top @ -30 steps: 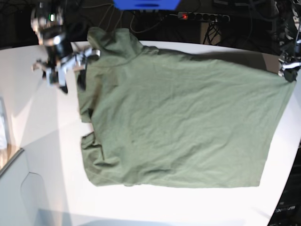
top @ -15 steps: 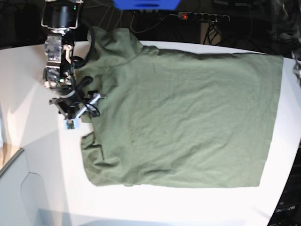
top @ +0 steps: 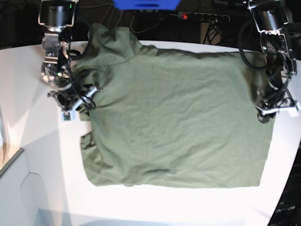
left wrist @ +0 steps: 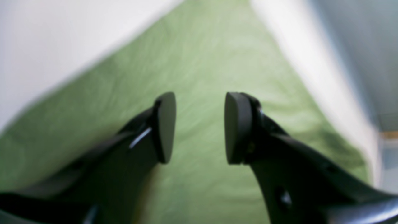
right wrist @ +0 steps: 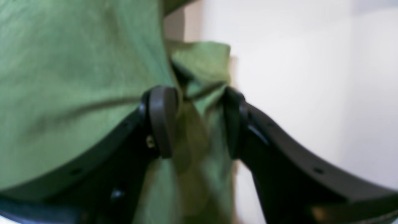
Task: Layout the t-shirt on the table in an organized manner, then fold the t-shirt properly
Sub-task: 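Grasp the shirt corners with both grippers and pull them apart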
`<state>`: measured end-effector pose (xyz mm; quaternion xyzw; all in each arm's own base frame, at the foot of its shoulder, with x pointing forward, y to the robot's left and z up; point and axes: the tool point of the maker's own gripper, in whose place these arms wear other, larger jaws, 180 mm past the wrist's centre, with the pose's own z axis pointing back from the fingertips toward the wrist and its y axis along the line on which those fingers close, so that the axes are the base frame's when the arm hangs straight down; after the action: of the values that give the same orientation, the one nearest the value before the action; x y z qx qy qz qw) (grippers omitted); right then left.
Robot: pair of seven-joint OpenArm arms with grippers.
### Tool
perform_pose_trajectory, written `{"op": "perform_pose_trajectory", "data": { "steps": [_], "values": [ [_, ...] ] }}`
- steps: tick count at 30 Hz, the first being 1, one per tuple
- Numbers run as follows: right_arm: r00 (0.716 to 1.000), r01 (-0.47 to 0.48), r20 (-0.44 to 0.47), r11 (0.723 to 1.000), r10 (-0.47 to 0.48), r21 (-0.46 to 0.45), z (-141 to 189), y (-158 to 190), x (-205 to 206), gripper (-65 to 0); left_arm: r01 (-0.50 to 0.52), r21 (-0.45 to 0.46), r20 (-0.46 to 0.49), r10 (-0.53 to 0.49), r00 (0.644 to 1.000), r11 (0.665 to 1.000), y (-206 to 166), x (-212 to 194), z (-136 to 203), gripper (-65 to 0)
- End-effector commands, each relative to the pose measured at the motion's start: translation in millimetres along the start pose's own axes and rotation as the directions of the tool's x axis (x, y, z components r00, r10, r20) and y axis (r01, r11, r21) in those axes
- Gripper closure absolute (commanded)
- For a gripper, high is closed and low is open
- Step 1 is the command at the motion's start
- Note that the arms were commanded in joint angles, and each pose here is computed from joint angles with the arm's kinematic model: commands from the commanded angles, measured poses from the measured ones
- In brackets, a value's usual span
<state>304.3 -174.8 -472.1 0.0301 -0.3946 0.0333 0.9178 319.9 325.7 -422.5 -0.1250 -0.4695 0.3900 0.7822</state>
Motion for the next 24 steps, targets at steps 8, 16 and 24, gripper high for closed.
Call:
{"op": "perform_pose_trajectory", "data": {
  "steps": [8,16,24],
  "values": [
    [0.999,-0.049,0.008,0.999,0.049,-0.010,42,3,-20,-23.5,0.081,0.095,0.073,-0.088,0.993,0.992,29,11,-8,-25.5],
    [0.996,-0.055,-0.074,0.998,0.055,-0.003,67,7,-64,-23.5,0.191,0.191,0.058,-0.205,0.977,0.963,69,-1,9,-25.5],
    [0.986,-0.045,-0.161,0.999,0.046,0.006,87,12,-106,-23.4,0.204,0.212,0.052,-0.219,0.974,0.956,81,-7,17,-25.6]
  ]
}}
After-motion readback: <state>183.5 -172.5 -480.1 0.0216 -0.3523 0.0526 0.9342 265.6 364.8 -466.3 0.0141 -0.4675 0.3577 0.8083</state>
